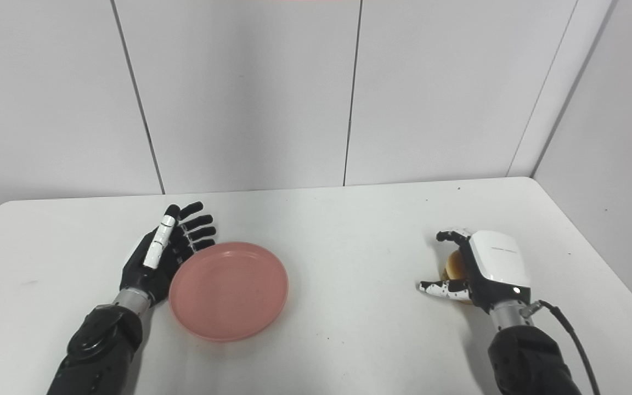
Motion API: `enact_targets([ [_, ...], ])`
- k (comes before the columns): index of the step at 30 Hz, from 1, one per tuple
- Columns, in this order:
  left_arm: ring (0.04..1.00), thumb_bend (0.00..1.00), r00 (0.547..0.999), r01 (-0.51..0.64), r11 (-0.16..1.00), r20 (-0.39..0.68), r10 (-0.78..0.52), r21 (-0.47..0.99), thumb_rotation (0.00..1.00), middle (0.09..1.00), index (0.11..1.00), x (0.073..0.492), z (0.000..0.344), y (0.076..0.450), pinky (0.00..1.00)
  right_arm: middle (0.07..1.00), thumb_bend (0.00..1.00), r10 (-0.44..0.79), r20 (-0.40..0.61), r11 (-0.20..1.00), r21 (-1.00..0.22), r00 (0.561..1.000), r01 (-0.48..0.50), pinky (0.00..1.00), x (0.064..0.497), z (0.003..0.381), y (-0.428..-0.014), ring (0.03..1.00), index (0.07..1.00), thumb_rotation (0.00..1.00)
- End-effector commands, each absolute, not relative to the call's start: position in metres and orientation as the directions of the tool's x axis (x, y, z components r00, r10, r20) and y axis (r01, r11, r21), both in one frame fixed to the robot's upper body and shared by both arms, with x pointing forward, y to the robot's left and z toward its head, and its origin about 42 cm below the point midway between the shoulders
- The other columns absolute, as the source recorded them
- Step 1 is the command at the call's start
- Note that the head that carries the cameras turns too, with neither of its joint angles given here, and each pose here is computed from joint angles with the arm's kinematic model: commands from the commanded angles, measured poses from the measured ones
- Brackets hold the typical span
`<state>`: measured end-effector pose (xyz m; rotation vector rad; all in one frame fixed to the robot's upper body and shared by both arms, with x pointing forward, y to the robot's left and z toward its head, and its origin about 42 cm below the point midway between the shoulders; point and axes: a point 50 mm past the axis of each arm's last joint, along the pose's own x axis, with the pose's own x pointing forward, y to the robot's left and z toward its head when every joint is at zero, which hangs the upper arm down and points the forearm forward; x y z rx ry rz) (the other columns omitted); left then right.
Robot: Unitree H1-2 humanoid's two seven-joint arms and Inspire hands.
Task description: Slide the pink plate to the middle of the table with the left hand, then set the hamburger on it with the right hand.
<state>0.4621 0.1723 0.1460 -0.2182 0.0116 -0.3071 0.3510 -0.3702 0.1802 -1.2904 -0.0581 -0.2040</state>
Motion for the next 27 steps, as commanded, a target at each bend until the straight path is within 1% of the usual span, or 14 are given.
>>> enact_targets([
  [1,0.69,0.72,0.952,0.303,0.929,0.023,-0.305,-0.214,0.73,0.71,0.742,0.466,0.15,0.172,0.65,0.709,0.72,-0.082,0.24,0.252,-0.934,0.967,0.253,0.64,0.363,0.198,-0.37,0.703,0.666,0.33],
  [6,0.688,0.74,0.952,0.301,0.929,0.019,-0.304,-0.215,0.73,0.702,0.751,0.468,0.152,0.175,0.67,0.695,0.73,-0.075,0.225,0.218,-0.947,0.971,0.236,0.65,0.372,0.189,-0.374,0.689,0.66,0.35],
  [10,0.694,0.73,0.952,0.303,0.928,0.022,-0.306,-0.217,0.73,0.708,0.746,0.467,0.152,0.174,0.68,0.709,0.72,-0.089,0.204,0.229,-0.948,0.975,0.219,0.65,0.373,0.19,-0.374,0.707,0.657,0.34],
  [12,0.689,0.72,0.95,0.308,0.927,0.022,-0.31,-0.212,0.73,0.706,0.739,0.467,0.151,0.174,0.67,0.716,0.72,-0.092,0.193,0.241,-0.948,0.977,0.21,0.66,0.374,0.191,-0.374,0.718,0.659,0.34],
  [14,0.686,0.72,0.949,0.311,0.927,0.018,-0.314,-0.211,0.73,0.707,0.737,0.467,0.15,0.173,0.65,0.715,0.72,-0.088,0.197,0.249,-0.945,0.976,0.213,0.64,0.374,0.19,-0.377,0.711,0.658,0.34],
  [16,0.683,0.72,0.949,0.311,0.925,0.015,-0.315,-0.217,0.72,0.705,0.736,0.467,0.15,0.172,0.64,0.687,0.73,-0.087,0.209,0.256,-0.94,0.974,0.224,0.57,0.376,0.188,-0.381,0.656,0.649,0.32],
  [17,0.682,0.72,0.948,0.313,0.925,0.015,-0.317,-0.216,0.72,0.704,0.735,0.467,0.15,0.171,0.64,0.681,0.73,-0.091,0.223,0.265,-0.934,0.971,0.239,0.55,0.378,0.186,-0.385,0.643,0.646,0.32],
  [18,0.681,0.72,0.948,0.314,0.925,0.016,-0.318,-0.215,0.73,0.702,0.736,0.467,0.15,0.17,0.64,0.569,0.71,-0.093,0.233,0.272,-0.929,0.968,0.25,0.43,0.379,0.184,-0.388,0.497,0.6,0.37],
  [19,0.68,0.72,0.948,0.314,0.925,0.017,-0.318,-0.213,0.73,0.701,0.736,0.467,0.15,0.169,0.63,0.542,0.71,-0.096,0.242,0.285,-0.923,0.966,0.259,0.4,0.381,0.182,-0.392,0.462,0.588,0.38],
  [20,0.681,0.72,0.948,0.315,0.925,0.018,-0.318,-0.211,0.73,0.7,0.736,0.467,0.151,0.169,0.64,0.465,0.58,-0.098,0.249,0.294,-0.918,0.964,0.267,0.32,0.382,0.181,-0.394,0.382,0.52,0.24],
  [22,0.682,0.72,0.948,0.315,0.926,0.019,-0.318,-0.209,0.73,0.7,0.736,0.467,0.152,0.169,0.64,0.433,0.53,-0.091,0.265,0.312,-0.908,0.96,0.28,0.3,0.384,0.181,-0.396,0.352,0.497,0.2],
  [23,0.681,0.71,0.948,0.315,0.926,0.019,-0.318,-0.208,0.72,0.7,0.738,0.466,0.152,0.169,0.64,0.393,0.52,-0.085,0.274,0.32,-0.903,0.958,0.286,0.27,0.384,0.181,-0.396,0.319,0.487,0.18],
  [25,0.675,0.72,0.95,0.308,0.928,0.012,-0.312,-0.212,0.71,0.694,0.736,0.468,0.152,0.17,0.64,0.357,0.51,-0.07,0.293,0.332,-0.895,0.954,0.299,0.24,0.384,0.183,-0.396,0.287,0.478,0.17],
  [27,0.676,0.72,0.949,0.311,0.927,0.014,-0.315,-0.211,0.72,0.695,0.737,0.468,0.152,0.172,0.64,0.342,0.51,-0.055,0.306,0.342,-0.889,0.951,0.306,0.22,0.384,0.185,-0.394,0.271,0.475,0.17],
])
